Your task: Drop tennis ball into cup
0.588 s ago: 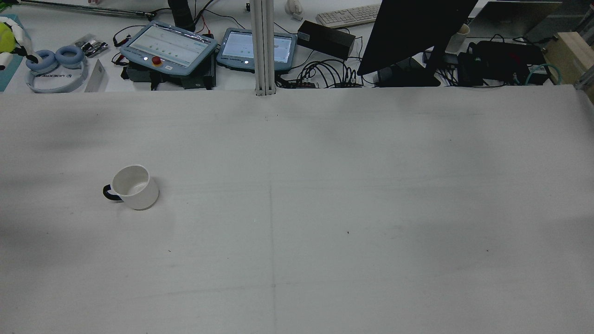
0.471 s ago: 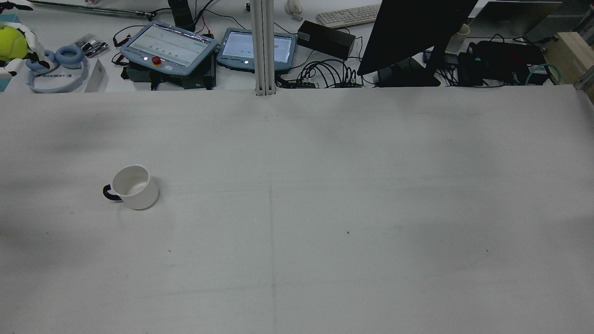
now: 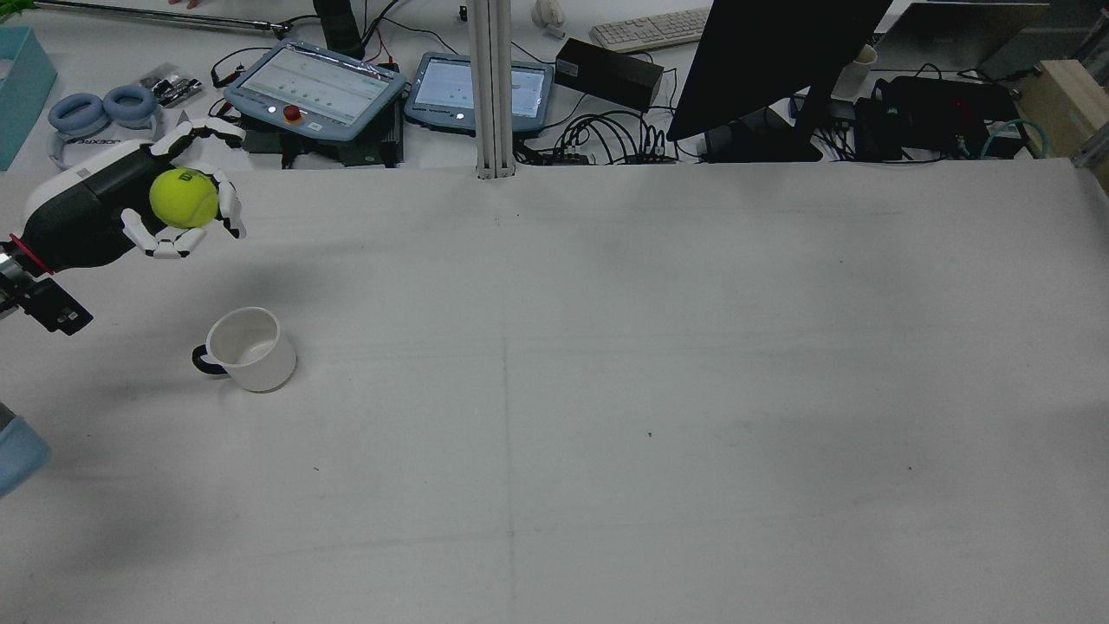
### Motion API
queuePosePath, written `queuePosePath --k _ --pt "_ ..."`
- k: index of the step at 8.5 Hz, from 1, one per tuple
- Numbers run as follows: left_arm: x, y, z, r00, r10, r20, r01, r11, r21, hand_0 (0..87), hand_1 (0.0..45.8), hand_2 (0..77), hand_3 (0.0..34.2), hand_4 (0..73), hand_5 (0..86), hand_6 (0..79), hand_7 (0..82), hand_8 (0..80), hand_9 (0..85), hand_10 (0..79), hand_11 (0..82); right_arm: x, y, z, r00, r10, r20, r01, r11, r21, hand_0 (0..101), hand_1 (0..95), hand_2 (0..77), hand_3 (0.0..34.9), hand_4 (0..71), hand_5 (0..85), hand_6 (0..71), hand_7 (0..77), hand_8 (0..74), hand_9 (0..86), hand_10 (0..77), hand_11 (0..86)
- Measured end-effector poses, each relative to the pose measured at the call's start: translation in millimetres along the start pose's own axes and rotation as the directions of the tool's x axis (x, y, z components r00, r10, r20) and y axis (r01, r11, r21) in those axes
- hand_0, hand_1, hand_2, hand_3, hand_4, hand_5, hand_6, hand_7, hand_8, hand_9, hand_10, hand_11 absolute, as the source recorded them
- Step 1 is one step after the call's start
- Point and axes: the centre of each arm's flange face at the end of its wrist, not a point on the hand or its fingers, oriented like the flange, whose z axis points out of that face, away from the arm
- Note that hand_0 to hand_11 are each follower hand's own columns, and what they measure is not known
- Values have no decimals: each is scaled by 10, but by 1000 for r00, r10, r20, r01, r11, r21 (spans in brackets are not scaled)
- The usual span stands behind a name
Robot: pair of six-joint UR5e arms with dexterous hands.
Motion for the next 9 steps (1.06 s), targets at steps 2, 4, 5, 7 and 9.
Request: queuePosePath --k 2,4,5,7,9 --pt "-330 46 11 999 8 42 -7 1000 -13 802 87 595 300 38 349 622 425 507 447 278 442 0 1 0 1000 0 0 0 1000 0 0 5 5 0 0 0 0 5 0 0 0 5" --pt "-430 -46 -149 999 14 51 -13 1000 -10 802 93 595 300 16 338 622 425 485 436 278 447 0 1 0 1000 0 0 0 1000 0 0 5 5 0 0 0 0 5 0 0 0 5" --pt "-461 -127 -313 998 20 51 -19 1000 -8 802 93 595 299 16 338 627 425 469 415 278 442 0 3 0 1000 0 0 0 1000 -1 0 5 5 0 0 0 0 5 0 0 0 5" --pt "-487 -223 -568 998 24 52 -24 1000 -6 804 207 464 300 11 229 524 349 262 191 180 322 0 2 0 1000 0 0 0 1000 0 0 5 5 0 0 0 0 5 0 0 0 5" --pt "-490 -219 -591 999 20 50 -20 1000 -11 803 229 496 300 5 235 360 202 278 136 180 300 0 0 0 1000 0 0 0 1000 0 0 5 5 0 0 0 0 5 0 0 0 5"
